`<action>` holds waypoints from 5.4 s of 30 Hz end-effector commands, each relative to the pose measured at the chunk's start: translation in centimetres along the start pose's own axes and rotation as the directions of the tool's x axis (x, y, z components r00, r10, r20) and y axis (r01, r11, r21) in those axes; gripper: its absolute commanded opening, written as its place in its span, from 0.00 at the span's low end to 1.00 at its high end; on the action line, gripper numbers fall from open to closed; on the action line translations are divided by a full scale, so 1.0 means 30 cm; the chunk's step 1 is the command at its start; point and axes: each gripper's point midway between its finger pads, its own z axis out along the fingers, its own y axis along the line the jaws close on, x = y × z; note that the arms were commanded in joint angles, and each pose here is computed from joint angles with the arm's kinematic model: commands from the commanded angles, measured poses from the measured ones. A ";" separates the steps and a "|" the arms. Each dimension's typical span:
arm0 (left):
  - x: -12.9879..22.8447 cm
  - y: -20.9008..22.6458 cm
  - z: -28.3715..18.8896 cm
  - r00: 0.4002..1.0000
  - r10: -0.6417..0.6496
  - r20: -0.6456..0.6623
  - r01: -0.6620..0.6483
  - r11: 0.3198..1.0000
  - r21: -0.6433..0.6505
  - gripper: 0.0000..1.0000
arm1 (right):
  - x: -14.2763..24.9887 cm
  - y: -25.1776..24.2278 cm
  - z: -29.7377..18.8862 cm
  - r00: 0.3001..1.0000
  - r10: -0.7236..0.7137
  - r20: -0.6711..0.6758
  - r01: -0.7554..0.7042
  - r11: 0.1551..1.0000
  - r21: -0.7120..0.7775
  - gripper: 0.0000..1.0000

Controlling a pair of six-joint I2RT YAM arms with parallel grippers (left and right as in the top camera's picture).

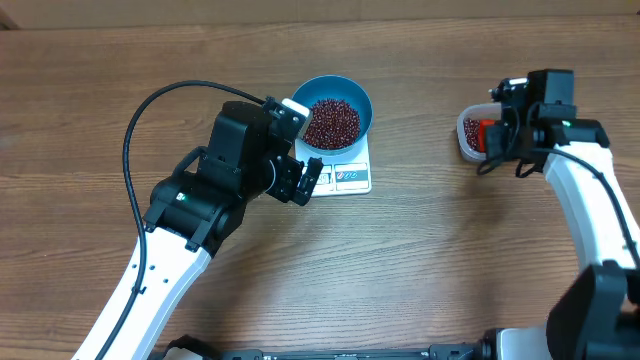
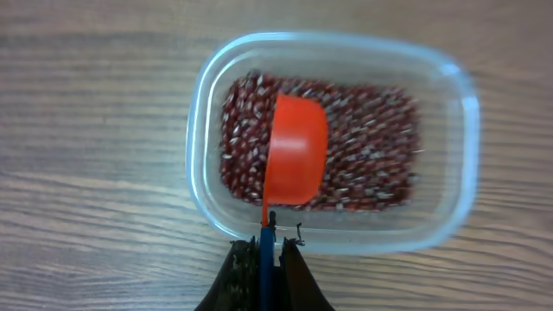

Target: Scoop item into bowl and weigh 150g on scale

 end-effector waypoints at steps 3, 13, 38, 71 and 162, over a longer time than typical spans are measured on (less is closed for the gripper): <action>0.010 0.001 0.010 1.000 0.013 -0.011 -0.013 1.000 0.004 1.00 | 0.028 0.026 0.048 0.999 0.022 -0.038 -0.023 0.998 -0.050 0.04; 0.010 0.001 0.010 1.000 0.013 -0.011 -0.013 1.000 0.004 1.00 | -0.020 -0.014 -0.011 0.999 0.048 0.023 -0.047 0.999 -0.027 0.04; 0.010 0.001 0.010 1.000 0.013 -0.011 -0.013 1.000 0.004 1.00 | -0.112 -0.083 -0.208 0.977 0.060 0.206 -0.068 0.997 0.031 0.04; 0.010 0.002 0.010 1.000 0.013 -0.011 -0.013 1.000 0.004 1.00 | -0.235 0.152 -0.415 0.910 0.207 0.360 0.020 0.844 -0.536 0.04; 0.010 0.001 0.010 1.000 0.013 -0.011 -0.013 1.000 0.004 1.00 | -0.339 0.653 -0.290 0.760 -0.313 0.570 0.560 0.760 -0.329 0.04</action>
